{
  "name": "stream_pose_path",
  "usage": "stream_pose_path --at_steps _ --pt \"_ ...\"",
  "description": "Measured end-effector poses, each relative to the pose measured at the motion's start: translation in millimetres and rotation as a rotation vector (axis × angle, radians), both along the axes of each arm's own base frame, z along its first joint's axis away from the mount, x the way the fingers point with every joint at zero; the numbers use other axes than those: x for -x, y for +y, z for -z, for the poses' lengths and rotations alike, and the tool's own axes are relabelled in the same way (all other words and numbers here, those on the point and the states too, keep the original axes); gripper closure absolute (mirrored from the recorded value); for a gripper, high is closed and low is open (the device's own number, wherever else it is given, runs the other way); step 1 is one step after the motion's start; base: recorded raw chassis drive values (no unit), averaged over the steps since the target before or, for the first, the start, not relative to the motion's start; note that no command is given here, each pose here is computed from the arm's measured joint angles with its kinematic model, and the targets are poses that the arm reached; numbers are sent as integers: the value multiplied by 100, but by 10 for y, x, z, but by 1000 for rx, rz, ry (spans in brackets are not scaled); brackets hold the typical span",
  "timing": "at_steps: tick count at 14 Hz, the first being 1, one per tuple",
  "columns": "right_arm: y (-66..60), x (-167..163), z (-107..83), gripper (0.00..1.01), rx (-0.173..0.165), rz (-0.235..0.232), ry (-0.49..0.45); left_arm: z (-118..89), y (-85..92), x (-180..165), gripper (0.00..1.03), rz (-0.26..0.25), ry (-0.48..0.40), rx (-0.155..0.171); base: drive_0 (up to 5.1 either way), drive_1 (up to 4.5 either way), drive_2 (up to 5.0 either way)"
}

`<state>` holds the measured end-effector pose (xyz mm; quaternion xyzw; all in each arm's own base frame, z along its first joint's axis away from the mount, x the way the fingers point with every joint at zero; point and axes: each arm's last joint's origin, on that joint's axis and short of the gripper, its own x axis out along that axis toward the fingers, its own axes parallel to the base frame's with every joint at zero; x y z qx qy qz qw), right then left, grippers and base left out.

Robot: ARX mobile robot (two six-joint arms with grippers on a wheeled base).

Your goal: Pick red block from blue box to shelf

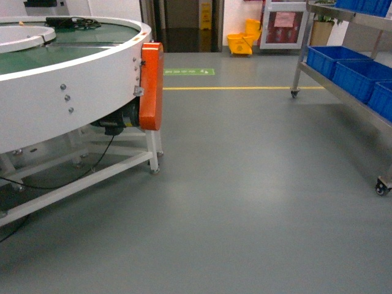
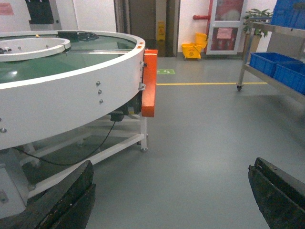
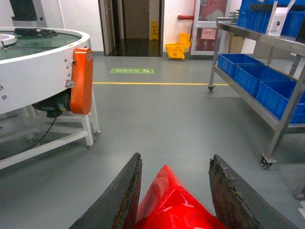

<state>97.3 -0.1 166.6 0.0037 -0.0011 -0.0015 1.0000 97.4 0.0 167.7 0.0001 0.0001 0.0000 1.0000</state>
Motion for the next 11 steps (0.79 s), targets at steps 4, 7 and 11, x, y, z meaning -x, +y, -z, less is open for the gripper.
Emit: stream_pose_path --at_steps 4,7,11 --pt "0 0 1 64 0 0 1 1 0 0 5 -1 1 0 -2 430 -433" --pt "0 0 2 64 0 0 2 -1 0 0 5 0 -1 0 2 434 -431" --pt "0 0 -3 64 0 0 -3 -5 0 0 5 0 -5 0 1 435 -432"
